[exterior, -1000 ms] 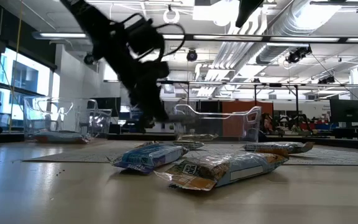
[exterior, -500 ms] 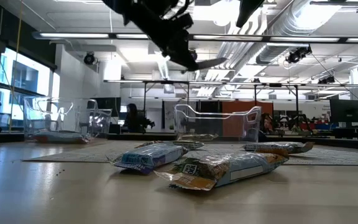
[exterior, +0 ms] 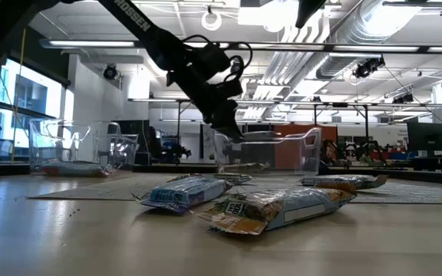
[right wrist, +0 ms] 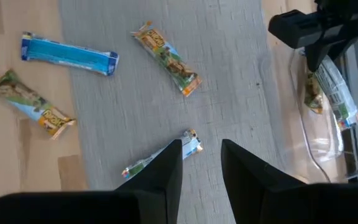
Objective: Pick and place Granola Bars by type
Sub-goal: Put the yellow granola bar into the top right transparent bin
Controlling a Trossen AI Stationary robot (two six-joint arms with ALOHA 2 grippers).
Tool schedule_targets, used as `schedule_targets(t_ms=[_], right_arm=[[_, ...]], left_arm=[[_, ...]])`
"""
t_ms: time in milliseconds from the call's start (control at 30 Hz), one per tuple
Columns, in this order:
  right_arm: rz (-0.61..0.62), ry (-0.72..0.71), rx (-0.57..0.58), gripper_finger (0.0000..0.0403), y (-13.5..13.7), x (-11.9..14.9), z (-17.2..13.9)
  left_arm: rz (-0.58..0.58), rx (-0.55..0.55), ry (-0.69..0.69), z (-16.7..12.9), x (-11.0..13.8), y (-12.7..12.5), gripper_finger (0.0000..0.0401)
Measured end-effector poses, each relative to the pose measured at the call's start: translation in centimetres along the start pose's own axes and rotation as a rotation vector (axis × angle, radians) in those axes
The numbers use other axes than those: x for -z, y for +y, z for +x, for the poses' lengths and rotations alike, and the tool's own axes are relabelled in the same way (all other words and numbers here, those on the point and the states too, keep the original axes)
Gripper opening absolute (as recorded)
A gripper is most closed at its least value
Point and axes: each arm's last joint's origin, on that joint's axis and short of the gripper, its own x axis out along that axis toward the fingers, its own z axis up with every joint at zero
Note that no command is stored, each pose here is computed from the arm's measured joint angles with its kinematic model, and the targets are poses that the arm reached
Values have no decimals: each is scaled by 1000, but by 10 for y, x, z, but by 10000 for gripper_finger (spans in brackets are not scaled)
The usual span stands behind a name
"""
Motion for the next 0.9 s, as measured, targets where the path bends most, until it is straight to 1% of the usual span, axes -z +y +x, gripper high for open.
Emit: schedule_targets(t_ms=[100,233,367,500,567,667,900], right_arm=[[-11,-3,-5,94,3,1,-1],[-21,-5,-10,94,7,2,-2],[-22,-6,-10,94,7,2,-2],[-22,-6,-10,94,7,2,-2],[-21,-6,-10,94,7,2,-2],[-21,-6,-10,94,7,2,-2],[-21,-7,-6,94,7,2,-2]], left_arm=[[41,24,3,1,1,-2,110],[46,49,11,0,-1,-2,110],[62,23,12,-2,-7,0,115],[73,10,14,-5,-13,2,129],[81,11,15,-7,-17,3,136],[94,21,53,-11,-20,4,143],[95,26,68,-22,-36,8,145]])
